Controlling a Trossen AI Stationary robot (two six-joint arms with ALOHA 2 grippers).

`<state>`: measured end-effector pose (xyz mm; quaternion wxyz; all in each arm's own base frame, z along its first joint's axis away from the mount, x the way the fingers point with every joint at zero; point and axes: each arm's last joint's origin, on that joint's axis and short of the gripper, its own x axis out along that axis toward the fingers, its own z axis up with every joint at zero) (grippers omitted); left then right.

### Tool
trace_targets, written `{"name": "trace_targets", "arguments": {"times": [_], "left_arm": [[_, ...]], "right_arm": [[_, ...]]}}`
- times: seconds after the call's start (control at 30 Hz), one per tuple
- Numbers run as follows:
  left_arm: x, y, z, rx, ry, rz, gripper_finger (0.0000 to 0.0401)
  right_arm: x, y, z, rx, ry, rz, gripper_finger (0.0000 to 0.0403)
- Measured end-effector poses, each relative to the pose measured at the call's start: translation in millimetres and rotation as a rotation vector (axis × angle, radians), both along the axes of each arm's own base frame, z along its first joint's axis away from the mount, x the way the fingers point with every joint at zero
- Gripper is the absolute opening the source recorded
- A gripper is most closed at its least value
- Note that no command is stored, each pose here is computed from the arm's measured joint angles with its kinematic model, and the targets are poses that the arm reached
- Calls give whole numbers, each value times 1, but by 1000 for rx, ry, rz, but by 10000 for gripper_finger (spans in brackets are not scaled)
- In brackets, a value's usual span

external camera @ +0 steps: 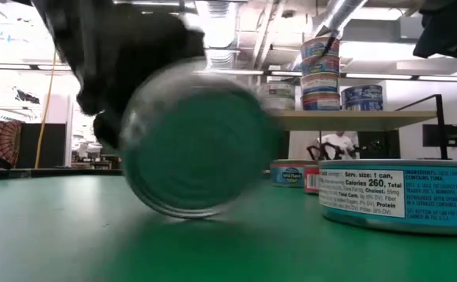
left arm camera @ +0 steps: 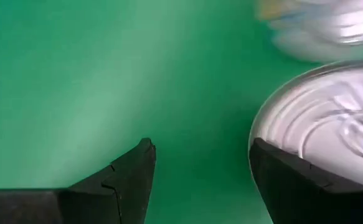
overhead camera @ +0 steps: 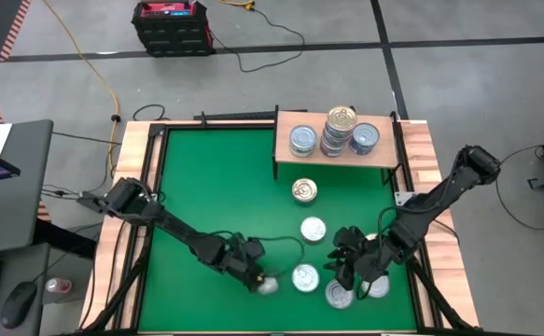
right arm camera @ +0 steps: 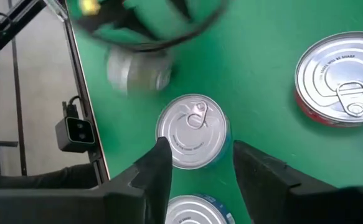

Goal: Stack canned seafood by type on shelf
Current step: Put the green tuna can on the shelf, then stack the pink tuna can on top of the pink tuna can

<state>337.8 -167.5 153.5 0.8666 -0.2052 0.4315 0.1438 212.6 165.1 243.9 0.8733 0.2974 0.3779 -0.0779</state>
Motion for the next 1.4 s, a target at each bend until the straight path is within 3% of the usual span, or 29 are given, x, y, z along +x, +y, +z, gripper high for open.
{"name": "trace_targets", "arguments": {"times": [0.07, 0.17, 0.33, 0.53, 0.73, 0.8, 0.9, 0.97, 1.07, 1.17, 1.27, 1.4], "left_arm": [[-7, 11, -4, 75, 79, 60, 247], [-14, 28, -4, 105, 166, 126, 247], [-23, 42, 10, 142, 185, 97, 247], [-35, 49, 48, 199, 97, 88, 247], [-18, 48, 77, 117, -224, 185, 250], [-3, 51, 76, 192, -348, 253, 257], [13, 70, 68, 334, -397, 376, 279], [27, 87, 63, 327, -439, 455, 299], [41, 107, 51, 289, -443, 471, 331], [46, 122, 36, 323, -401, 521, 354], [51, 135, 26, 376, -391, 573, 361], [54, 138, 19, 384, -376, 551, 356]], "right_arm": [[1, -1, 0, 3, -2, -7, 186], [1, -1, 0, 5, -7, -10, 182], [2, 0, 2, 21, -27, -18, 179], [3, 0, 3, 13, -52, -46, 179], [9, -10, 2, -29, -102, -207, 179], [13, -13, 4, -31, -135, -247, 179], [17, -13, 8, 11, -189, -285, 179], [19, -11, 11, 39, -219, -284, 179], [18, -9, 12, 28, -221, -267, 179], [18, -8, 18, 22, -216, -262, 179], [17, -6, 23, 22, -234, -268, 179], [12, -9, 20, -6, -183, -319, 179]]}}
